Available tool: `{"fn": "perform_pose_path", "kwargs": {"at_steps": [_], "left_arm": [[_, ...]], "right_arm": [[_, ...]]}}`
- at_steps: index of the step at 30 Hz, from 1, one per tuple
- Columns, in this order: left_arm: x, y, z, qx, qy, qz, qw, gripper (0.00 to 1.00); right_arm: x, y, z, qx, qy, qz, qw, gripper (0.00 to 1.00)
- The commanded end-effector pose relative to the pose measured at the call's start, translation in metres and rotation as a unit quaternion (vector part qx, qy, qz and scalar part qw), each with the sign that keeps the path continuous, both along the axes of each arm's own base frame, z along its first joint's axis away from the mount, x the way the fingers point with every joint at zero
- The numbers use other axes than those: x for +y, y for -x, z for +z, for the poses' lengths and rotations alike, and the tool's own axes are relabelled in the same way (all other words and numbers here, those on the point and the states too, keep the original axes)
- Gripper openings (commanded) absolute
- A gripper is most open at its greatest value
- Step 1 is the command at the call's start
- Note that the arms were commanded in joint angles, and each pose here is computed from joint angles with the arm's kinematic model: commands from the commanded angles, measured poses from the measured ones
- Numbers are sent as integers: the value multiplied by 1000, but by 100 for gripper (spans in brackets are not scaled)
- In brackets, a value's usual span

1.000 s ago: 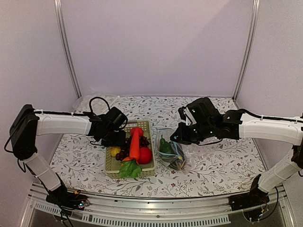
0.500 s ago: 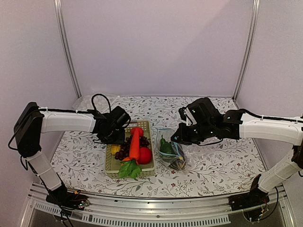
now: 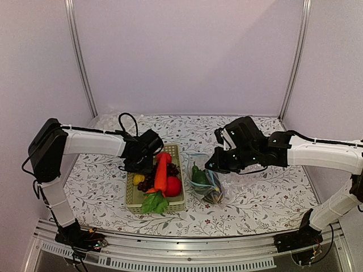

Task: Place the food in the zip-top bag and seal the zipper
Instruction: Pick up the fake fruit from the bin.

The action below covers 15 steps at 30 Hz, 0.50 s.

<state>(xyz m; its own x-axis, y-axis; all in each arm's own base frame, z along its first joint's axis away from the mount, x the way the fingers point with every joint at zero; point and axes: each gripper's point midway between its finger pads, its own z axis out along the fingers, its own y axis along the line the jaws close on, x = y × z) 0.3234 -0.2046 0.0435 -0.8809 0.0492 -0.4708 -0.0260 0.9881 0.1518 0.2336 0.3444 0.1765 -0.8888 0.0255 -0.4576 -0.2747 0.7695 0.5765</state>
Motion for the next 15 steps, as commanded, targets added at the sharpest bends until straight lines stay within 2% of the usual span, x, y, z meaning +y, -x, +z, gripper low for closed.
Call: {"fn": "perform_pose_path", "kwargs": {"at_steps": [1,10,15], "left_arm": [[2,12,-24,43,-17,-1,999,47],[-5,15,-40,59,-6,-6,998,47],[-2,12,-29,41,-4,-2,999,43]], "right_arm": [[-5,1,9,-15,0,-3,1000,0],[-5,1,10,-17,0,-3,1000,0],[-6,1,11,-18,1,-4,1000,0]]}}
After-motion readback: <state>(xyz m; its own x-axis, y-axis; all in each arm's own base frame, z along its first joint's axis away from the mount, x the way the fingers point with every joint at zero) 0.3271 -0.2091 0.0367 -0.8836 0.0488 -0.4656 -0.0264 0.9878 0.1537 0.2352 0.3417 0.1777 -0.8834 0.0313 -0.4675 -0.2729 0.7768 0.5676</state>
